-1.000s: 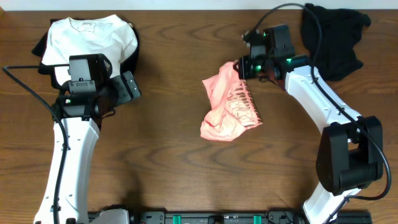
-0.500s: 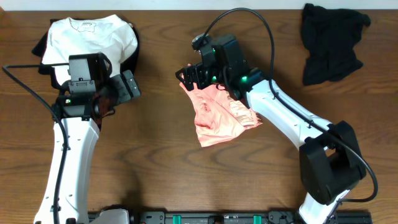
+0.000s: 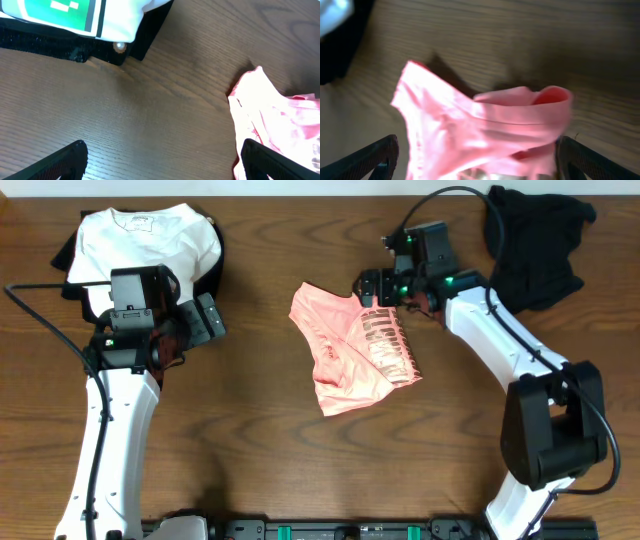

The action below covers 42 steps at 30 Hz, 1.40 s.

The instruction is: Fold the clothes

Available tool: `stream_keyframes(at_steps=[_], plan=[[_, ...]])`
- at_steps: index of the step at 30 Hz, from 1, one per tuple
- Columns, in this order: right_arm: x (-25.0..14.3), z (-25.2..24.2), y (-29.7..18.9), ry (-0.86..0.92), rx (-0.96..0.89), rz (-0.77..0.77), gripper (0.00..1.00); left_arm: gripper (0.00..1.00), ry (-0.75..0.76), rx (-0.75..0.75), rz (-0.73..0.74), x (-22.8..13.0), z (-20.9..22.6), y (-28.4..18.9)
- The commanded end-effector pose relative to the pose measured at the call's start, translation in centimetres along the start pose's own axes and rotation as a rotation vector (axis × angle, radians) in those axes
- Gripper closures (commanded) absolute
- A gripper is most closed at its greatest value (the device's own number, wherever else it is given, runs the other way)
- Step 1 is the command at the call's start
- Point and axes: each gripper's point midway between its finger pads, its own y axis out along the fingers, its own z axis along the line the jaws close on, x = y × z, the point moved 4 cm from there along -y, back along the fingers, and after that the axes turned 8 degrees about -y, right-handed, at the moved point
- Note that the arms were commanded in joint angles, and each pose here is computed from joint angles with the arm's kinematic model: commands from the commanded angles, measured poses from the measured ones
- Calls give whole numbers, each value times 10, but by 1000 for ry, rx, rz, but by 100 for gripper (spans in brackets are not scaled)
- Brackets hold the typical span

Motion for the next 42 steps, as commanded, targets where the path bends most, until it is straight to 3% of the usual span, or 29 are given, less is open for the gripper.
stream_keyframes(at_steps=[1,9,11,13,14,15,17,19,24,27,28,29,30,31,32,37,42], plan=[[-2,-14,15,12,-31,11,1,2,12,16,-3,0,4,2],[-13,-35,49,31,-45,25,1,2,11,18,1,-1,4,2],[-7,-36,51,21,-55,-11,6,2,12,17,0,0,4,2],[1,-37,51,11,-57,-46,19,2,12,17,0,0,4,2],[5,-36,51,5,-54,-68,32,2,12,17,0,0,4,2],[10,-35,51,-1,-52,-91,55,2,12,17,0,0,4,2],[17,-34,50,-10,-47,-123,80,2,12,17,0,0,4,2],[26,-33,49,2,-39,-169,90,2,12,17,0,0,4,2],[45,-27,45,-16,-16,-263,99,2,12,17,0,0,4,2],[47,-34,46,-13,-68,-279,98,2,12,17,0,0,4,2],[47,-39,47,-7,-108,-282,92,2,12,17,0,0,4,2],[46,-45,47,-8,-138,-282,75,2,12,17,0,0,4,2],[46,-49,46,-15,-157,-280,38,2,12,17,0,0,4,2],[45,-53,45,-27,-173,-274,10,2,12,17,1,0,4,2],[45,-57,43,-41,-182,-266,1,2,11,18,1,-1,4,2],[38,-76,22,3,-141,-204,1,2,11,24,13,-3,5,2],[29,-77,-8,-66,120,-153,1,2,10,25,16,-4,6,2]])
